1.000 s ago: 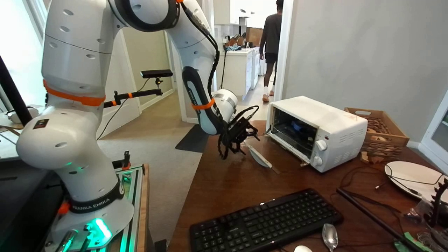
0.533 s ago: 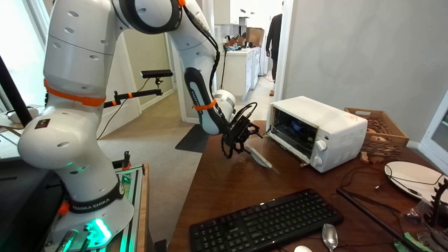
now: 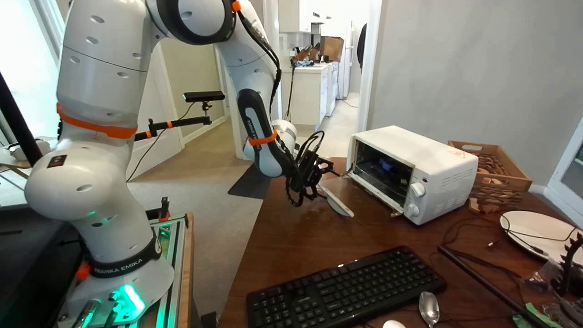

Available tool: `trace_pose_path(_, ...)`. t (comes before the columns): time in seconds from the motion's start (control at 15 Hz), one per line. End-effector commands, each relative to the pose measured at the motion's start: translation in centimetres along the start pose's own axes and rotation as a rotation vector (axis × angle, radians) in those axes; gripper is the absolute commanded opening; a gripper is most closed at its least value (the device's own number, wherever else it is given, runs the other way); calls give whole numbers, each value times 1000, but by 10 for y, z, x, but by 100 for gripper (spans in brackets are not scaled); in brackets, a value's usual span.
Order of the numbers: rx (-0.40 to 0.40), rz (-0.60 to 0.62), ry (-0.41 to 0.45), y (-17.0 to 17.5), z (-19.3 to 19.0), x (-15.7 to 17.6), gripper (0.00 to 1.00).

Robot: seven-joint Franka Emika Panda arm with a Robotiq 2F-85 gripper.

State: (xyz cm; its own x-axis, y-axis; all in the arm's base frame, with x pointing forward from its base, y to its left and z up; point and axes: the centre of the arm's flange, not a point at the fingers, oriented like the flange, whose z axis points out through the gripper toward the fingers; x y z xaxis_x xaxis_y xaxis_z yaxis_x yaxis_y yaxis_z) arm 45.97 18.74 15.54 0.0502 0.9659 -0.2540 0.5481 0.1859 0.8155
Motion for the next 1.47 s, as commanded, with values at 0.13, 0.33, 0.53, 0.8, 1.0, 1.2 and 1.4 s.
trace_pose_path(0.13,-188,-42,-107,23,-51,-20,100)
trace_pose_path(0.33,-262,-57,-167,42,-60,-38,100)
trace_pose_path(0.53,-294,-58,-213,63,-60,-63,100)
trace_pose_path(0.8,-228,-20,-150,63,-54,-57,100)
trace_pose_path(1.0,-132,16,-11,44,-65,-35,100)
trace_pose_path(1.2,-52,48,77,24,-74,-15,100)
trace_pose_path(1.4,4,78,108,7,-68,-5,100)
